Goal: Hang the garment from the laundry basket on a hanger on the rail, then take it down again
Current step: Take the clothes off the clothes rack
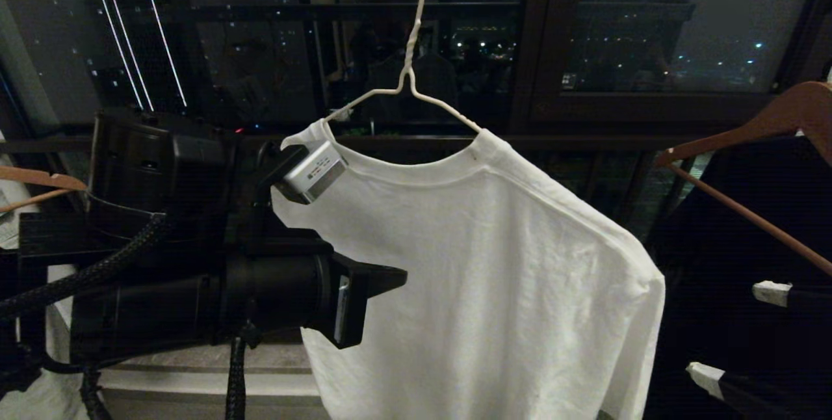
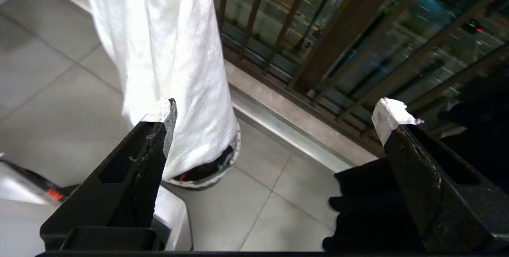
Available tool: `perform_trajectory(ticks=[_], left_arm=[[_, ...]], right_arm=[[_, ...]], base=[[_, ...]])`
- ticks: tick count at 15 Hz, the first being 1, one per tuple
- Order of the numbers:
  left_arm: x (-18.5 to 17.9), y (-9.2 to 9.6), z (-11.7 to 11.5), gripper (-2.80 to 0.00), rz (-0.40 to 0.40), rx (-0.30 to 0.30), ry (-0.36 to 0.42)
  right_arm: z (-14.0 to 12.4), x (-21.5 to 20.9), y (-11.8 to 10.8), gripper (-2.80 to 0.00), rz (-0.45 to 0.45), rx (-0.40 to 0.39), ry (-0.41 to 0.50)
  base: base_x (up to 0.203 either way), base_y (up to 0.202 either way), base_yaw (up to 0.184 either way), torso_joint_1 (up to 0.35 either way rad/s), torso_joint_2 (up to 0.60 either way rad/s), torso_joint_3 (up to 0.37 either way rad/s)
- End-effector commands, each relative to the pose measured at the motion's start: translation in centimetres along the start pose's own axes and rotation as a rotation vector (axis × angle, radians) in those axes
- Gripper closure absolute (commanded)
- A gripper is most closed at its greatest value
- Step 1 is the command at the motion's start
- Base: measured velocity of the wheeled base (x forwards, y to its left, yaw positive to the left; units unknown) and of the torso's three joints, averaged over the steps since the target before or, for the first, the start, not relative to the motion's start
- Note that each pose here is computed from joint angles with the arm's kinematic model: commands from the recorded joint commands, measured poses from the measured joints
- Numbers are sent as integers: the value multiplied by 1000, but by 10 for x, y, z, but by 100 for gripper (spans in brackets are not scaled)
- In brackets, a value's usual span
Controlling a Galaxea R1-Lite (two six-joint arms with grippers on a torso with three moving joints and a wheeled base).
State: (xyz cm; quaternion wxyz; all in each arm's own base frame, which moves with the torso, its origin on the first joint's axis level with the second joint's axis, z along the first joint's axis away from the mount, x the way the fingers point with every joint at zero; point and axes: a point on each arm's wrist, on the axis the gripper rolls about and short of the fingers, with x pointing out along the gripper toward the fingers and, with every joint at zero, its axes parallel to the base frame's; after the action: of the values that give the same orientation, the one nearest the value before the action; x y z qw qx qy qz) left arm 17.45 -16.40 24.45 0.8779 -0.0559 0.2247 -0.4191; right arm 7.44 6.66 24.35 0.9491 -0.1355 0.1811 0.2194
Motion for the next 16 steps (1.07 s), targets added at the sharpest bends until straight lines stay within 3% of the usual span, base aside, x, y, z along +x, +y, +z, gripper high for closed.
perform_trajectory(ticks=[1, 6, 10, 14, 16], left_arm=[[-4, -1, 0, 0, -3, 0, -9], [-4, -1, 1, 0, 0, 2, -11], [-5, -1, 1, 0, -1, 2, -14], [-5, 0, 1, 0, 1, 3, -13], [-5, 0, 1, 0, 2, 3, -13]], right_arm=[[-8, 14, 3, -280, -15, -23, 66], [0, 39, 2, -280, -40, -38, 9], [-1, 48, -7, -280, -38, -12, 31], [-1, 33, -11, -280, -44, -44, -11], [-4, 28, -11, -280, -39, -51, 25]], base=[[0, 0, 0, 0, 0, 0], [0, 0, 0, 0, 0, 0], [0, 0, 0, 0, 0, 0], [0, 0, 0, 0, 0, 0], [0, 0, 0, 0, 0, 0]])
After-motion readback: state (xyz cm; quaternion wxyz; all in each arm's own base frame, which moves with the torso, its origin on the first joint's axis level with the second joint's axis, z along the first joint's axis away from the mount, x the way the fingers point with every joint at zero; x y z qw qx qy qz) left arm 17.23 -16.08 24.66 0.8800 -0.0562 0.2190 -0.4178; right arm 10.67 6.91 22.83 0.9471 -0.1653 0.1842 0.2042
